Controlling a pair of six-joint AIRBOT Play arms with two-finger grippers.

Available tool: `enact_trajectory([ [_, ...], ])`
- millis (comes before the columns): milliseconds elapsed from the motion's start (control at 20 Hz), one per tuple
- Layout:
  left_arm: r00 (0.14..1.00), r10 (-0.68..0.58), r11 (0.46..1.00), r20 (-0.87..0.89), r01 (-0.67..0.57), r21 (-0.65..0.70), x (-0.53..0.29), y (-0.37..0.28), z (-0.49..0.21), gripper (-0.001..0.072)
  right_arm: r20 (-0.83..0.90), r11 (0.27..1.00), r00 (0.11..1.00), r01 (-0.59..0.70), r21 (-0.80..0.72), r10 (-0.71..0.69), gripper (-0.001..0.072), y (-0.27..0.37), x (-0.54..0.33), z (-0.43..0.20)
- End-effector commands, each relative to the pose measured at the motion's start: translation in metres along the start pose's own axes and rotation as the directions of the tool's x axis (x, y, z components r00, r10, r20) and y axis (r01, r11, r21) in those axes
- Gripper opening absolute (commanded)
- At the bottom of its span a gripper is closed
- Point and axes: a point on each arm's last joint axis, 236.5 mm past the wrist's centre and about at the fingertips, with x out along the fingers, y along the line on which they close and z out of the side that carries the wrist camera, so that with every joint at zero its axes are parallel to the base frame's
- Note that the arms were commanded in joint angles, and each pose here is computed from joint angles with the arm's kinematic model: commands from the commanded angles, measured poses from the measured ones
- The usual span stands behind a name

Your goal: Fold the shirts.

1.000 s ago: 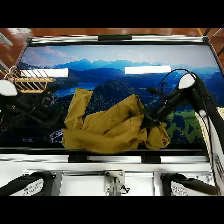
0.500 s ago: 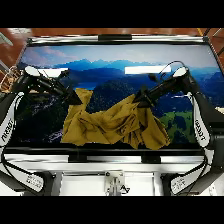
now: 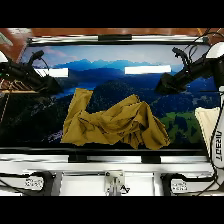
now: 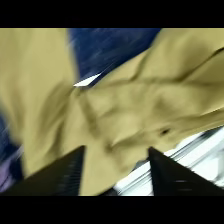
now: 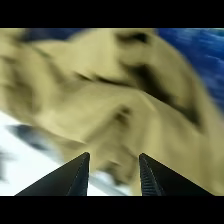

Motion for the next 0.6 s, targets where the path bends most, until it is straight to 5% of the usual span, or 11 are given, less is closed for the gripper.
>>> enact_trajectory([
  [0,0.987,0.119,0.987,-0.112,-0.129,-0.093,0.025,0.012,-0.060,0.0621,-0.011,0.978,0.983,0.181,-0.101,-0.183,0.0460,-0.008,-0.008,-0.012],
  [300,0.996,0.015,0.982,-0.083,-0.030,-0.186,0.141,-0.017,-0.121,0.0615,0.051,0.985,0.994,0.107,-0.137,-0.101,0.0460,0.020,0.019,0.006],
  [550,0.999,0.036,0.976,0.023,-0.030,-0.213,0.176,-0.018,-0.098,0.0614,0.040,0.982,0.991,0.130,-0.134,-0.125,0.0459,0.014,0.019,0.003],
])
